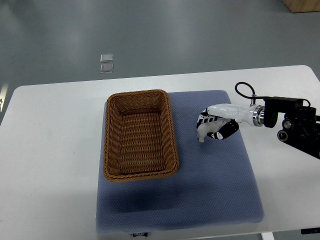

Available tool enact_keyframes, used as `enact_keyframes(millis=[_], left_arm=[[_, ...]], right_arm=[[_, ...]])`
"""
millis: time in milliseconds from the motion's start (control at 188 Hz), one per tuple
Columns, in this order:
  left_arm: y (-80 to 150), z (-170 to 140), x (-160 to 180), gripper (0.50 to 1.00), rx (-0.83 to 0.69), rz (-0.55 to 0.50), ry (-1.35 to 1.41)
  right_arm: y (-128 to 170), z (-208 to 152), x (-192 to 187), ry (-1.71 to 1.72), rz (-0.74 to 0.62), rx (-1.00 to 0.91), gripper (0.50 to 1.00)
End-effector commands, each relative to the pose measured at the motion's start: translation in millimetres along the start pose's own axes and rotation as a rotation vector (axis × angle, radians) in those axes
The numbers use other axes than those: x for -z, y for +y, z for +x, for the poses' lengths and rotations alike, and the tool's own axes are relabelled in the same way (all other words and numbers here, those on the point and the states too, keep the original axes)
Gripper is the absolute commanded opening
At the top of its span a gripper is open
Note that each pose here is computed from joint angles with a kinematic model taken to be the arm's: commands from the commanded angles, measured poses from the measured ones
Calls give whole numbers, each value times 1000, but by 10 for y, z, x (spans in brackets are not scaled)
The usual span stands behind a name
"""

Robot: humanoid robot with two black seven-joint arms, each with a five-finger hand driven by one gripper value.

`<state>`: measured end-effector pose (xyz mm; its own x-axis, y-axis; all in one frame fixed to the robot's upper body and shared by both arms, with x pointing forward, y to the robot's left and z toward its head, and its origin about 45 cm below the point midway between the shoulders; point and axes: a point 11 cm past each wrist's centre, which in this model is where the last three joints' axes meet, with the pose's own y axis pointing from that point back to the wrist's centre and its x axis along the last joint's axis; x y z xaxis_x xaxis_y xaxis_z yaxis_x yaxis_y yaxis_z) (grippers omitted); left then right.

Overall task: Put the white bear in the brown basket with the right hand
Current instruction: 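Lift the bear and carry it over the wicker basket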

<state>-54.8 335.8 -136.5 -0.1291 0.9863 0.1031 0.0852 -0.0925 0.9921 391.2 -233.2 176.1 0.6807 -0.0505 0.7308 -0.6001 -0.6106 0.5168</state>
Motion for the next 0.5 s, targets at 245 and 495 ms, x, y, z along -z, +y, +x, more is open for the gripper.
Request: enact_keyframes(millis=[245, 495], left_arm=[[0, 0, -1, 1000, 0, -1, 0], [0, 0, 0, 1000, 0, 0, 0]], right_arm=[[3, 706, 359, 103, 98, -100, 500], [-344, 837, 1169, 178, 308, -92, 500]])
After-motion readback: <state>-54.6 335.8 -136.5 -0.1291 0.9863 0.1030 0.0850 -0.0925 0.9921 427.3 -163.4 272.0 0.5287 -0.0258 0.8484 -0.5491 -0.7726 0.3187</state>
